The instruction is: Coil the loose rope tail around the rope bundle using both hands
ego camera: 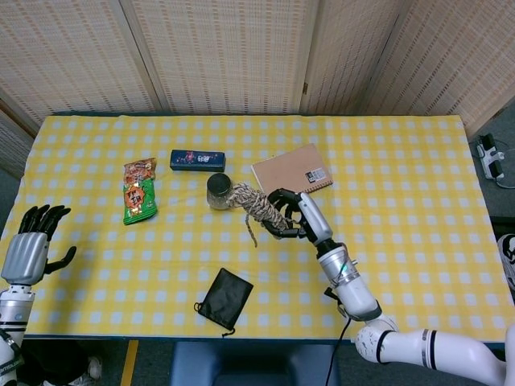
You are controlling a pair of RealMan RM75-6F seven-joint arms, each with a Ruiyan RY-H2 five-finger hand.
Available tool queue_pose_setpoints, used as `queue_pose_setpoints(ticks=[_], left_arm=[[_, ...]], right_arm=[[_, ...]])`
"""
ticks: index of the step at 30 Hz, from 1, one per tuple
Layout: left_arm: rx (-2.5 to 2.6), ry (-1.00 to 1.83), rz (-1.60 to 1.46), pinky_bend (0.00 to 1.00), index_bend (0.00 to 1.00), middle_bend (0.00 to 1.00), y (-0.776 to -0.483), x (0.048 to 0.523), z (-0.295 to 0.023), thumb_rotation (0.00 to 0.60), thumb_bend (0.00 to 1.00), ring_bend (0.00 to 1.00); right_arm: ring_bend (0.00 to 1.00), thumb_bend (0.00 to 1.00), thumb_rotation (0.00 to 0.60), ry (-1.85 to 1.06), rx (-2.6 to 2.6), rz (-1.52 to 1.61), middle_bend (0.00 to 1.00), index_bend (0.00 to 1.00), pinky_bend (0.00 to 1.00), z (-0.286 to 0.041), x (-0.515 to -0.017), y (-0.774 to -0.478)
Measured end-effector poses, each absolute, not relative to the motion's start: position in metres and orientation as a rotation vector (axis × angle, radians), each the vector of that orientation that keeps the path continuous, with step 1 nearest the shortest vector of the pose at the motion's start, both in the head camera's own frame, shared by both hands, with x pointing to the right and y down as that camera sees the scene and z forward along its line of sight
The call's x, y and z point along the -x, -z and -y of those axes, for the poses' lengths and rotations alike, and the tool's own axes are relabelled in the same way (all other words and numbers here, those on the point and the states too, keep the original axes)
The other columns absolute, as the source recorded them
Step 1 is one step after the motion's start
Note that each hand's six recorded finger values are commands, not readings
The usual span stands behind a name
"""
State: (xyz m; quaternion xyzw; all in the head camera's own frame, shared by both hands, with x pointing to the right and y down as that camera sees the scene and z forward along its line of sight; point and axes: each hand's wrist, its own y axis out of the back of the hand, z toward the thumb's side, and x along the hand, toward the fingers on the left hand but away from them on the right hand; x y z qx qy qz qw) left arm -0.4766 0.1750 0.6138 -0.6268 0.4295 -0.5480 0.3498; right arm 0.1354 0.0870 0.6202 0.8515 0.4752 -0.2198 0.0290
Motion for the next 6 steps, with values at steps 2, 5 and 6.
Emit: queue_pose_setpoints(ticks=[2, 5, 6], left_arm=[[1.612, 1.437, -1.124, 0.00, 0.21, 0.17, -0.608, 0.482, -0.191, 0.600, 0.36, 0.09], [1.608, 1.455, -1.146, 0.00, 0.22, 0.17, -0.598, 0.484, -0.212, 0.600, 0.36, 0.09], [1.608, 1.458, -1.152, 0.00, 0.22, 0.17, -0.595, 0.484, -0.217, 0.600, 0.36, 0.09]], right_arm=[[0.82, 0.64, 0.600, 0.676, -2.621, -1.466, 0.76, 0.93, 0.75, -0.088, -0.138, -0.620], [0.83, 0.64, 0.600, 0.675, -2.614, -1.467, 0.76, 0.93, 0.75, -0.089, -0.142, -0.620], [0.83, 0.64, 0.600, 0.674, -2.613, -1.466, 0.76, 0.93, 0.75, -0.089, -0.143, -0.620]])
